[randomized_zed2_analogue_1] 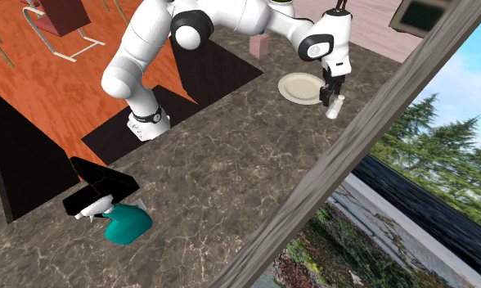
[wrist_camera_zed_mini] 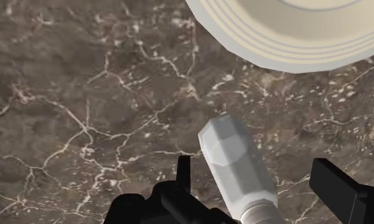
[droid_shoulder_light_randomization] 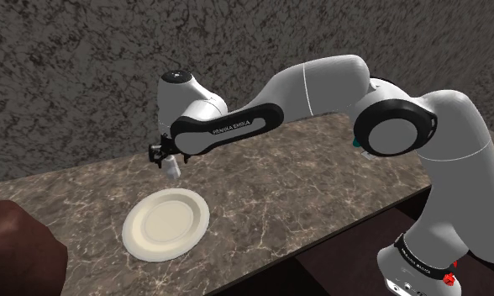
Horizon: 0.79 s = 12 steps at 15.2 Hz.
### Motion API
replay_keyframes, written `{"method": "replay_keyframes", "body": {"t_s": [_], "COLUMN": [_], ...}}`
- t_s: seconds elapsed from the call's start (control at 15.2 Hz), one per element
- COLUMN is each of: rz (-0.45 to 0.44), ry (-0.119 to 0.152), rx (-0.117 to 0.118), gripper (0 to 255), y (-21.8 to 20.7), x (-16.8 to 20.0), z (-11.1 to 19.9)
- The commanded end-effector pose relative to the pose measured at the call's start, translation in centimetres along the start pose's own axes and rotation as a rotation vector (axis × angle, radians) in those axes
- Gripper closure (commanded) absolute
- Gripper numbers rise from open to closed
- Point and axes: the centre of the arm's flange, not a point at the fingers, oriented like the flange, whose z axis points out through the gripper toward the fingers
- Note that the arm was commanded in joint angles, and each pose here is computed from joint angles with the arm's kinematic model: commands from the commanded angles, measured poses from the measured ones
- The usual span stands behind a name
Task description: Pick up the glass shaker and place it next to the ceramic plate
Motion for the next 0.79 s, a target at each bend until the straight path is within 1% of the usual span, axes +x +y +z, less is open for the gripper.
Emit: {"method": "replay_keyframes", "body": {"t_s": [0.0,0.13,0.4,0.73], "rz": [0.0,0.0,0.0,0.0], "ry": [0.0,0.0,0.0,0.0], "rx": [0.0,0.0,0.0,0.0], "gripper": [0,0,0,0], "y": [0.0,0.0,0.0,0.0], "x": [0.0,0.0,0.0,0.0], "z": [0.0,0.0,-5.0,-5.0]}}
